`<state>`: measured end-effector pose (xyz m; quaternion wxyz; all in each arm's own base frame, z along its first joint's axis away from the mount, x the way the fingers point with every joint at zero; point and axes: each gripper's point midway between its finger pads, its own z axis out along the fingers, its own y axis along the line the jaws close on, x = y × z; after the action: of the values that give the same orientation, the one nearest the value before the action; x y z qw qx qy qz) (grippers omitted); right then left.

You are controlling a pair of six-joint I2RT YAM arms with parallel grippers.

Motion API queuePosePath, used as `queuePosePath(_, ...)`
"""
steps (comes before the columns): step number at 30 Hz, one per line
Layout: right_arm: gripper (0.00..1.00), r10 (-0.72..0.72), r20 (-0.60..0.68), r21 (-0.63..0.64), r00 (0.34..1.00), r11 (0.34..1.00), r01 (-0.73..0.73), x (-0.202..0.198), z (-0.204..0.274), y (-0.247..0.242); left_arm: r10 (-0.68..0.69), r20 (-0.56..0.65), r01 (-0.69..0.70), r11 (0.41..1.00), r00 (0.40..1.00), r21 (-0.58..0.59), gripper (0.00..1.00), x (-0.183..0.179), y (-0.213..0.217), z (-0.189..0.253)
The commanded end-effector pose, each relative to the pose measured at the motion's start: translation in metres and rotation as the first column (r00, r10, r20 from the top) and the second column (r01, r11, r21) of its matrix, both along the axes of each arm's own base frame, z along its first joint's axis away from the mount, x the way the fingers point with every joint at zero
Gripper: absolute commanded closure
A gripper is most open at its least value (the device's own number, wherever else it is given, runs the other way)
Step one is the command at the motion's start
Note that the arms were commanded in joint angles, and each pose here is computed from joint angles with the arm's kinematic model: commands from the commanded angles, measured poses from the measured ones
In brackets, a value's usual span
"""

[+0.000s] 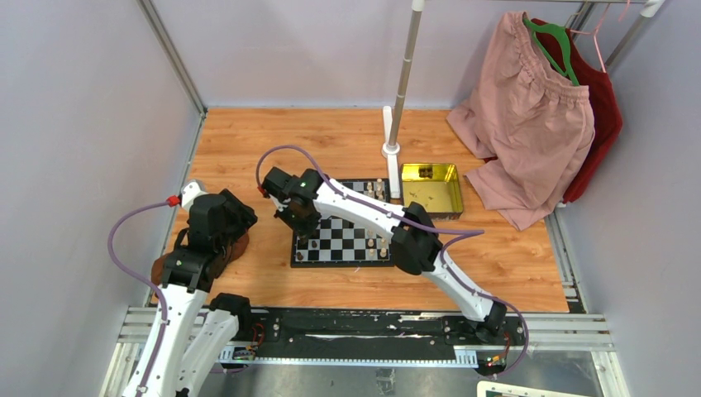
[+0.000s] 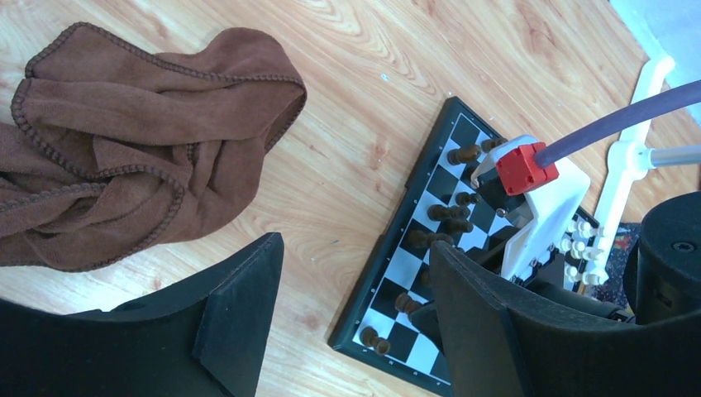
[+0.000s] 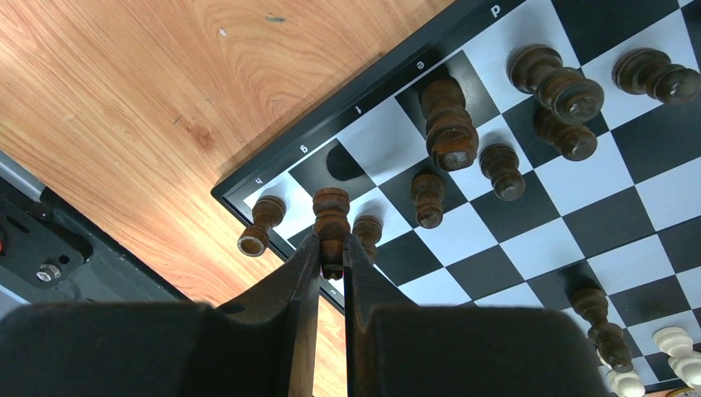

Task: Set up the chess pieces on the board
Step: Place the chess piece on the chessboard.

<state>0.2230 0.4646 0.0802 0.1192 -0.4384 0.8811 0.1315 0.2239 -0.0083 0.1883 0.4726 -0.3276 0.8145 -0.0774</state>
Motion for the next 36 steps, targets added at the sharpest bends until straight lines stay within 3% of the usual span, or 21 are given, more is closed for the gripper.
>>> queuePosePath(1, 1.0, 0.029, -0.002, -0.052, 1.0, 0.998, -0.029, -0.0089, -0.0057, -0.0032, 0.011, 0.028, -0.011, 1.0, 1.0, -0.005, 0.3, 0.0006, 0.0007, 0.0071)
queuePosePath(14, 0.99, 0.03, -0.012, -0.061, 0.999, 0.998, -0.031, -0.0113, -0.0111, -0.0019, 0.007, 0.029, -0.007, 1.0, 1.0, -0.003, 0.3, -0.0004, -0.0001, 0.0084)
queuePosePath(24, 0.78, 0.038, -0.021, -0.035, 0.999, 0.999, -0.039, -0.0137, -0.0066, 0.0034, 0.009, 0.027, -0.009, 1.0, 1.0, -0.005, 0.3, -0.0003, -0.0002, 0.0074)
queuePosePath(36, 0.69, 0.039, -0.028, -0.018, 0.999, 0.999, -0.04, -0.0161, -0.0037, 0.0062, 0.001, 0.023, -0.001, 1.0, 1.0, -0.012, 0.3, -0.0002, -0.0025, 0.0063)
